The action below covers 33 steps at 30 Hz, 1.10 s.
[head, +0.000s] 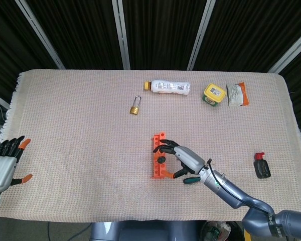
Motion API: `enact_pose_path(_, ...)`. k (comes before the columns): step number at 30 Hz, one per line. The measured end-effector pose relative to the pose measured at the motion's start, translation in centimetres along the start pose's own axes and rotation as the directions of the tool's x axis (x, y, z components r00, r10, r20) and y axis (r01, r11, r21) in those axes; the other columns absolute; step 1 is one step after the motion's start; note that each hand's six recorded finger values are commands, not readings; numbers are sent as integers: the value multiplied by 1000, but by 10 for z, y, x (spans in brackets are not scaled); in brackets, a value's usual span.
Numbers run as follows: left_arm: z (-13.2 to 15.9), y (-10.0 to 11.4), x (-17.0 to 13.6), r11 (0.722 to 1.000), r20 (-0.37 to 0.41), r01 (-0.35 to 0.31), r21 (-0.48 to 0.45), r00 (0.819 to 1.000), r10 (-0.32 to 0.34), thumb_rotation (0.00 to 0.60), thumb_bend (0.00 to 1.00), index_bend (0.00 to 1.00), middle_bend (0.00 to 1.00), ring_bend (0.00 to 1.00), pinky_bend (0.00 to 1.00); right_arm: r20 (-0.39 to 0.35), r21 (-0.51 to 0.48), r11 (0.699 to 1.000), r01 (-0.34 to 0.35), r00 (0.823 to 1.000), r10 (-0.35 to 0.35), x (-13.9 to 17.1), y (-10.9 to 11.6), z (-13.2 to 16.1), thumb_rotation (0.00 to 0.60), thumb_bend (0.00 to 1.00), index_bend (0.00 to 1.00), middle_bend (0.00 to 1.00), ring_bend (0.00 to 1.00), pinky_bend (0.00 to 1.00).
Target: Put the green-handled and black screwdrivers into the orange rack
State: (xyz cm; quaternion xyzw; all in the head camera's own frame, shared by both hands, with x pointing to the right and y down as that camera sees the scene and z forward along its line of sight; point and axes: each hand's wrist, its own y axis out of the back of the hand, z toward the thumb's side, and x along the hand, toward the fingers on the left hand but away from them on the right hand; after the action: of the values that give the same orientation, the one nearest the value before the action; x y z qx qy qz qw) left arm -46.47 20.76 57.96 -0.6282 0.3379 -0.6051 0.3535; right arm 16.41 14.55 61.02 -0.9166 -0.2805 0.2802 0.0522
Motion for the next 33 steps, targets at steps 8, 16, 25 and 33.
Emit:
enact_pose_path(8, -2, 0, -1, 1000, -4, -3, -4, 1000, 3, 600, 88, 74, 0, 0, 0, 25, 22, 997, 69, 997, -70, 0, 28, -2, 600, 279, 345, 214, 10, 0)
enact_pose_path(16, -2, 1, -1, 1000, 1, -5, -5, 1000, 5, 600, 89, 74, 0, 0, 0, 115, 138, 983, 122, 984, -138, 11, 68, -19, 600, 280, 346, 213, 10, 0)
enact_pose_path(25, 1, 1, 0, 1000, 8, -6, -2, 1000, 6, 600, 89, 74, 0, 0, 0, 254, 357, 931, 80, 951, -179, 24, 88, -57, 600, 280, 400, 213, 7, 0)
enact_pose_path(33, 6, 3, 1, 1000, 15, -5, 6, 1000, 5, 600, 88, 74, 0, 0, 0, 345, 470, 882, -43, 928, -138, 33, 73, -88, 600, 277, 436, 213, 0, 0)
